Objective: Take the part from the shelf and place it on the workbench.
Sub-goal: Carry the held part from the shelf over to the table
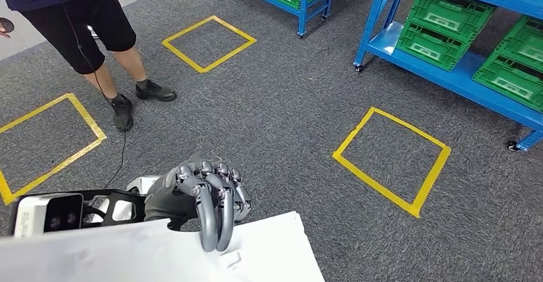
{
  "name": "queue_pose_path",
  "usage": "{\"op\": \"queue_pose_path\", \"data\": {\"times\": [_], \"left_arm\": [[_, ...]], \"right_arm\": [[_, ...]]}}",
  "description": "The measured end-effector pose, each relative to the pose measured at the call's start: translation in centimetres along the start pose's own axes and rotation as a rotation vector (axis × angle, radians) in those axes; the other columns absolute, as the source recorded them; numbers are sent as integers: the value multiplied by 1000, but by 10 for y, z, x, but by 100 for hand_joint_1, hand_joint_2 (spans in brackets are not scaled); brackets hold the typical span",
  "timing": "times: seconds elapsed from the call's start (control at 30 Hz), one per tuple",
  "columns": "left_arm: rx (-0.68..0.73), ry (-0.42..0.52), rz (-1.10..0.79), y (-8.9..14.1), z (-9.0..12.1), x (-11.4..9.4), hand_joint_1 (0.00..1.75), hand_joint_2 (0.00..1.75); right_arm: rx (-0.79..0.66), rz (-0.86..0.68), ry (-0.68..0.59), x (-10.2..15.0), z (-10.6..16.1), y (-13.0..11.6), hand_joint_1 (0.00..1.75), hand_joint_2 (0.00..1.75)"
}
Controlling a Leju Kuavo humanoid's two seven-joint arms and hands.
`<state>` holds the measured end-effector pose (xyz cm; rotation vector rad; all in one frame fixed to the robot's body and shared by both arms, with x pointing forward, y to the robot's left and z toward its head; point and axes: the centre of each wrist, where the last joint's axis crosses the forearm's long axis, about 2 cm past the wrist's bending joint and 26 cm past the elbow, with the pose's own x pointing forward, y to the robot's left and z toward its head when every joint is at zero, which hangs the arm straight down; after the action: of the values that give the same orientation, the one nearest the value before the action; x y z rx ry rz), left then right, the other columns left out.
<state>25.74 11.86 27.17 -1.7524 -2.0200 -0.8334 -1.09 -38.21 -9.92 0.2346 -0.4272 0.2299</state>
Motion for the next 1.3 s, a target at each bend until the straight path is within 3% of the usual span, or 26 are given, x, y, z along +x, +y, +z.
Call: {"op": "queue_pose_path", "data": {"times": [1.3], "left_arm": [[20,37,54,1,-1,-13,171,175]], "right_arm": [[18,-43,8,-3,1,12,0,0]]}}
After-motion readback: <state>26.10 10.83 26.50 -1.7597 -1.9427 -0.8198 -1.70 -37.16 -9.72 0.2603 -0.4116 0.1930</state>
